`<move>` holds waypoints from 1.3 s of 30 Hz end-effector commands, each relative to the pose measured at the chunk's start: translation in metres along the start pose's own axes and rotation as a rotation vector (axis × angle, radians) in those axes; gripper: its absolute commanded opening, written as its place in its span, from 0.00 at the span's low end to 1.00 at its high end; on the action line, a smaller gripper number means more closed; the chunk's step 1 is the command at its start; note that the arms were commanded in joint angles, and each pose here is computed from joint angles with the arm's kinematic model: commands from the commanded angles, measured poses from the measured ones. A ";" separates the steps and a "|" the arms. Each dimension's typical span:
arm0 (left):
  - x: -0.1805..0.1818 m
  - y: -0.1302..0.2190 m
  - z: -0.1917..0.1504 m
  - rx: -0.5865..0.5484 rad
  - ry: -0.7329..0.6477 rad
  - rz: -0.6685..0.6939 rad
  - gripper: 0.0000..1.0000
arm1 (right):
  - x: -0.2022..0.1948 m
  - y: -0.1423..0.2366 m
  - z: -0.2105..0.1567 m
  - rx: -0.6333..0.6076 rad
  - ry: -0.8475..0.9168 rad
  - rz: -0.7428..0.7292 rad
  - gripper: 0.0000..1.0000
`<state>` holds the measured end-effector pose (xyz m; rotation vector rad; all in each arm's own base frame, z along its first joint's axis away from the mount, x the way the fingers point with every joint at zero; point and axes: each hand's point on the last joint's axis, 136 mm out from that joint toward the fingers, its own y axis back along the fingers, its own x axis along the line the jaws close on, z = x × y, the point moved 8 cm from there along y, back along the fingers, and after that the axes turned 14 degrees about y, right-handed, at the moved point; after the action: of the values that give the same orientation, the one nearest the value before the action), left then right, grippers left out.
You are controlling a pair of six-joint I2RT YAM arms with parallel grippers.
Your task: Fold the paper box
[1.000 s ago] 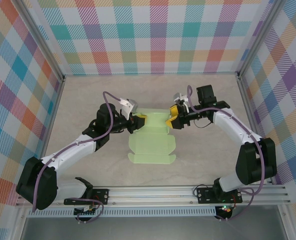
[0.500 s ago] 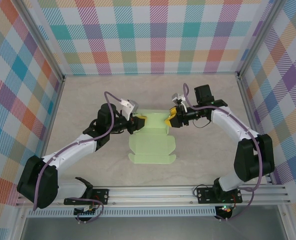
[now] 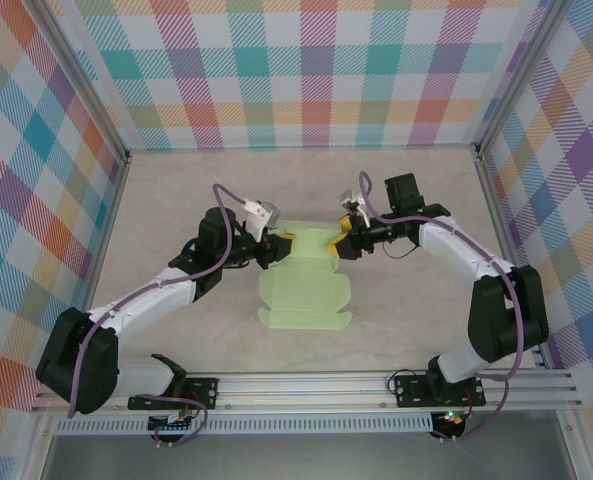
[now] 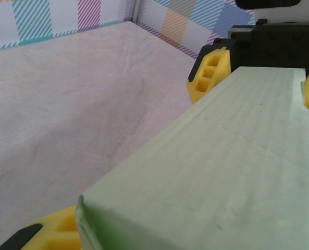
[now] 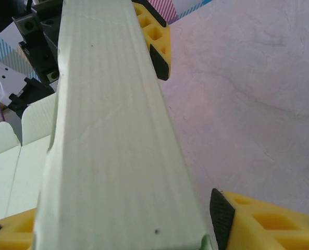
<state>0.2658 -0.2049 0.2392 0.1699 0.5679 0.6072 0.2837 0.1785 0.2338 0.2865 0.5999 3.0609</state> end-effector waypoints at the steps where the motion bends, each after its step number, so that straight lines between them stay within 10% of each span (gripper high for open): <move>1: -0.002 -0.003 0.009 -0.028 -0.052 0.018 0.35 | 0.017 0.007 0.004 0.017 0.094 0.007 0.63; 37: 0.061 -0.117 -0.053 0.068 -0.462 0.061 0.42 | -0.005 0.043 0.010 0.508 0.123 -0.486 0.73; 38: 0.063 -0.119 -0.054 0.064 -0.458 0.067 0.44 | -0.008 0.044 0.010 0.511 0.101 -0.508 0.75; 39: 0.064 -0.120 -0.053 0.057 -0.449 0.078 0.46 | -0.011 0.045 0.010 0.512 0.071 -0.545 0.99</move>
<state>0.3297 -0.2563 0.1158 0.4287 0.2268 0.5887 0.2862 0.1437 0.2521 -0.0258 1.2161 2.5005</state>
